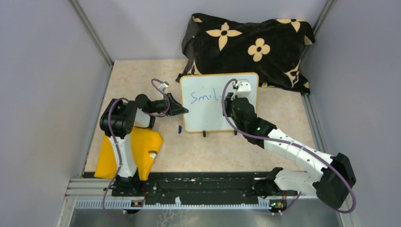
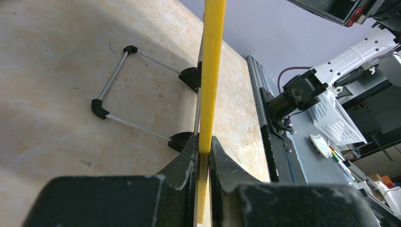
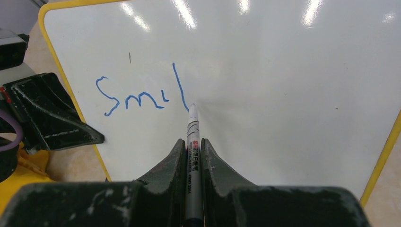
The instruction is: Write a sentence on the whiteboard
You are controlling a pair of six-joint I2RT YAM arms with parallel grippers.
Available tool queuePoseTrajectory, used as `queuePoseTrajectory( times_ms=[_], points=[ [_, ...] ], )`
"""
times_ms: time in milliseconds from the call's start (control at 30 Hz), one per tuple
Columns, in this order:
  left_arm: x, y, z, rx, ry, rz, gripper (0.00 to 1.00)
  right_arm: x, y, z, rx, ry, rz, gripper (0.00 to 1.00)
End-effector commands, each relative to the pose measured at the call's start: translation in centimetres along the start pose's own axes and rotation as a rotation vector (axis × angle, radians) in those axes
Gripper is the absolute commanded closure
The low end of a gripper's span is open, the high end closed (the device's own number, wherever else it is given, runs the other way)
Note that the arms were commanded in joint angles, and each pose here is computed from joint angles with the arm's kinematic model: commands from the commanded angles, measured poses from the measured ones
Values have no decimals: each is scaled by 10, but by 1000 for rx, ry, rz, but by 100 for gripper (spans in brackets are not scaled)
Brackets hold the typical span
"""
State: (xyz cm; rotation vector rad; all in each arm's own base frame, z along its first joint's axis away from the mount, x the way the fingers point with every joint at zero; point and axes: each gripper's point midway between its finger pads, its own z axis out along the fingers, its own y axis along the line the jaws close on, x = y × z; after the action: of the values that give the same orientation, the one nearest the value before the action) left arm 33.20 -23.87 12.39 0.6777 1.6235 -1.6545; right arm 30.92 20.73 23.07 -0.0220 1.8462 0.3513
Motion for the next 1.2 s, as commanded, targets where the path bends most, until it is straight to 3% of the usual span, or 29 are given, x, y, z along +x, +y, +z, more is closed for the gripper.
queuePoseTrajectory(
  times_ms=[0, 1167],
  points=[
    [-5, -9, 4, 59, -26, 189, 100, -28, 8, 5, -11, -77, 24, 100],
    [-4, -9, 3, 60, -24, 189, 100, -33, -16, 10, 87, -89, 7, 100]
  ],
)
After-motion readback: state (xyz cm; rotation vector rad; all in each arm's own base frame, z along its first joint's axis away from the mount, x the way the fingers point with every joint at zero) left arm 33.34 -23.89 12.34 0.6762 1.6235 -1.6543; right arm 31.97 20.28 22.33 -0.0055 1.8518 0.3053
